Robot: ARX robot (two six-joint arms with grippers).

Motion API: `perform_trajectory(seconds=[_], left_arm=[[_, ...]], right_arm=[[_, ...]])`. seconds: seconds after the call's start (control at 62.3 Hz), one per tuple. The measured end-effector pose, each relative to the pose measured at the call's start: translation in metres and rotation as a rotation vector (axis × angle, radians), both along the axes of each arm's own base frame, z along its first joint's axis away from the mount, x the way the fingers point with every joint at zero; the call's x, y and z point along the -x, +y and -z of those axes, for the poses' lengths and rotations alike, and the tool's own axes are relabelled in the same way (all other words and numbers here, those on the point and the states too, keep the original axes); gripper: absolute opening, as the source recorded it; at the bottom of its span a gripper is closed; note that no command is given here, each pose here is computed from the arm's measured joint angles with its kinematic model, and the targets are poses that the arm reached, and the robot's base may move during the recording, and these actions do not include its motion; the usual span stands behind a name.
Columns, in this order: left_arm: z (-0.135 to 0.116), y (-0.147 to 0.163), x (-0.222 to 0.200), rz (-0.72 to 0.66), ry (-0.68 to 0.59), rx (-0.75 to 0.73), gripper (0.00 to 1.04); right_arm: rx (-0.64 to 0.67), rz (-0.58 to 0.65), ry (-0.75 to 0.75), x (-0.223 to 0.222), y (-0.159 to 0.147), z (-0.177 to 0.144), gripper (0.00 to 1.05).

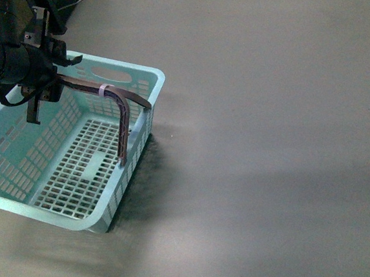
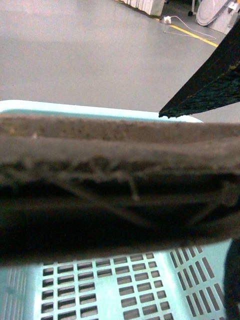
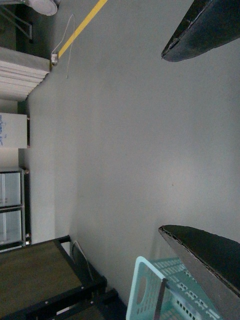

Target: Pick lemon and mango into basket

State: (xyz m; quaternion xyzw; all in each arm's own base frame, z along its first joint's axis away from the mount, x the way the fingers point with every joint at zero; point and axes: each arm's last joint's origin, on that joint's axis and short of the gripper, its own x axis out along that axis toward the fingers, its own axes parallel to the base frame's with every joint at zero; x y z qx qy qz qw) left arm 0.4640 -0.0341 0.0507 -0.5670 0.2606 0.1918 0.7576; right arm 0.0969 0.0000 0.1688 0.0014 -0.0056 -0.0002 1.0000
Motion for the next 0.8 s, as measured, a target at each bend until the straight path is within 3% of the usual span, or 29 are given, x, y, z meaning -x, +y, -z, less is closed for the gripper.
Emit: perform_trajectory(seconds=[0.209,0.321,0.53,0.803], left_arm=[[-0.012,0.001,0.027,-0.004,-0.028,0.002,0.27],[-0.031,0.006,0.055,-0.025,-0.074,0.034,0.27],[-0.102,0.022,0.136,-0.104,-0.198,0.131,0.27],[-0.169,0.032,0.217,-0.154,-0.299,0.194,0.26]], right_arm=[[0.0,0.0,0.0,0.0,0.0,0.0,0.96],[0.0,0.0,0.0,0.0,0.0,0.0,0.96],[0.0,0.0,0.0,0.0,0.0,0.0,0.96],[0.0,0.0,0.0,0.0,0.0,0.0,0.96]])
